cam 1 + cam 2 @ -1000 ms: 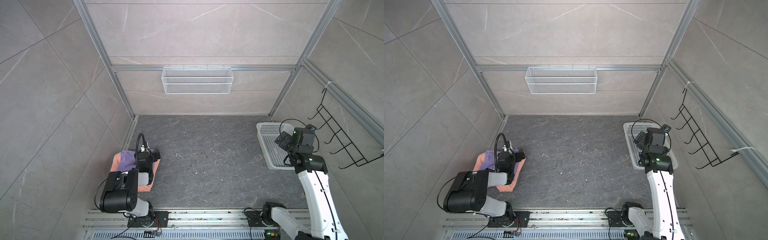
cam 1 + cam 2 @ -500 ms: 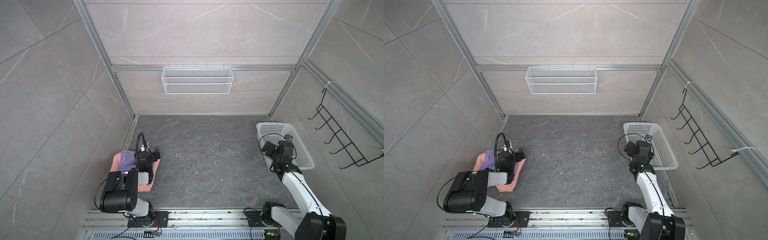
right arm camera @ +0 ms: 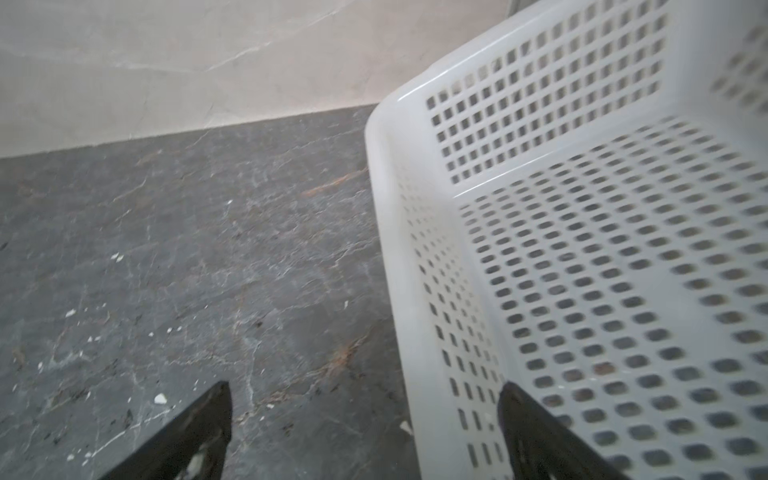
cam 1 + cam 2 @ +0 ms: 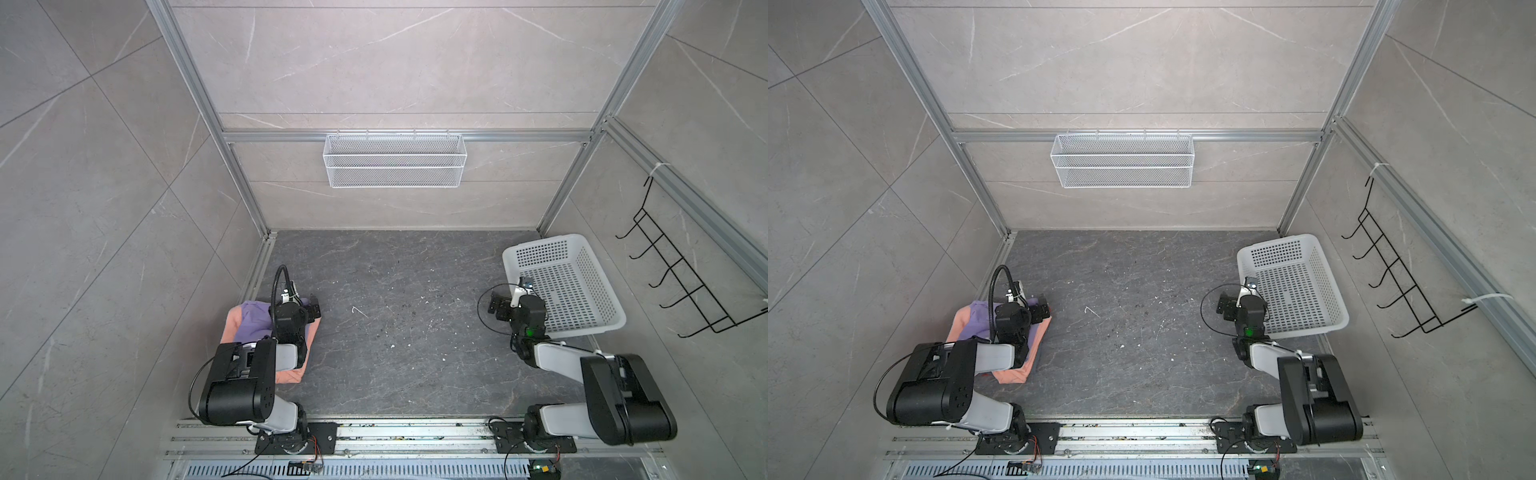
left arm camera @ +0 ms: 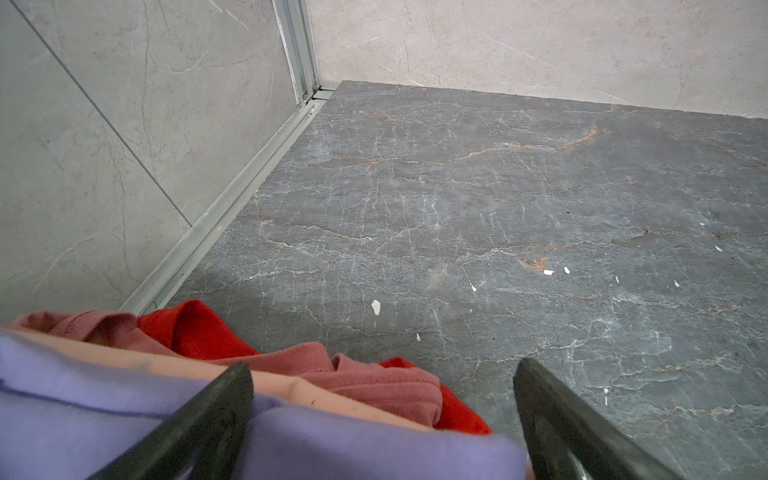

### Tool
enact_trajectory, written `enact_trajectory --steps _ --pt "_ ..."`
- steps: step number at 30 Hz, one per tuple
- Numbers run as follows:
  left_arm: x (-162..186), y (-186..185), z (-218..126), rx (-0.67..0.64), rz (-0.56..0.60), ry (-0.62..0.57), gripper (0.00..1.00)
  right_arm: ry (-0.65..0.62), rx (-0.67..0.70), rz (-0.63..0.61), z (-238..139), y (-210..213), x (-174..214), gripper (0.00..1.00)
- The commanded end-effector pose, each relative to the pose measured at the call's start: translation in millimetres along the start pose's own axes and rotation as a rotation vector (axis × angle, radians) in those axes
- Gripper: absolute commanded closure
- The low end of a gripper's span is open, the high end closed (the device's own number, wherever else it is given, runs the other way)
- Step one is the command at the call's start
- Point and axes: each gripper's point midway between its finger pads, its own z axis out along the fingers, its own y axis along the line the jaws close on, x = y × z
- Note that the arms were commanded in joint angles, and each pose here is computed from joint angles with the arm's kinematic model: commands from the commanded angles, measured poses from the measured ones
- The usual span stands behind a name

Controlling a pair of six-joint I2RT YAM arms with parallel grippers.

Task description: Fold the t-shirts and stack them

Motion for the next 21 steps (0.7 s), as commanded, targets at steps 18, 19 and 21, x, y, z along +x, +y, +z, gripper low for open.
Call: enact_trajectory --steps 18,19,21 --pt "-0.3 3.6 3.2 -0.021 -0.022 0.01 0.0 -0.091 0.037 -0.058 3.0 2.6 -7.5 0.0" --pt "-0.6 3.4 3.4 -0.02 -0.022 0.01 0.0 -0.09 0.038 -0.058 3.1 2.5 -7.5 0.0" --pt "-0.6 3.5 3.4 -0.021 -0.022 0.01 0.0 -0.09 0.039 -0.059 3.4 2.5 -7.6 0.0"
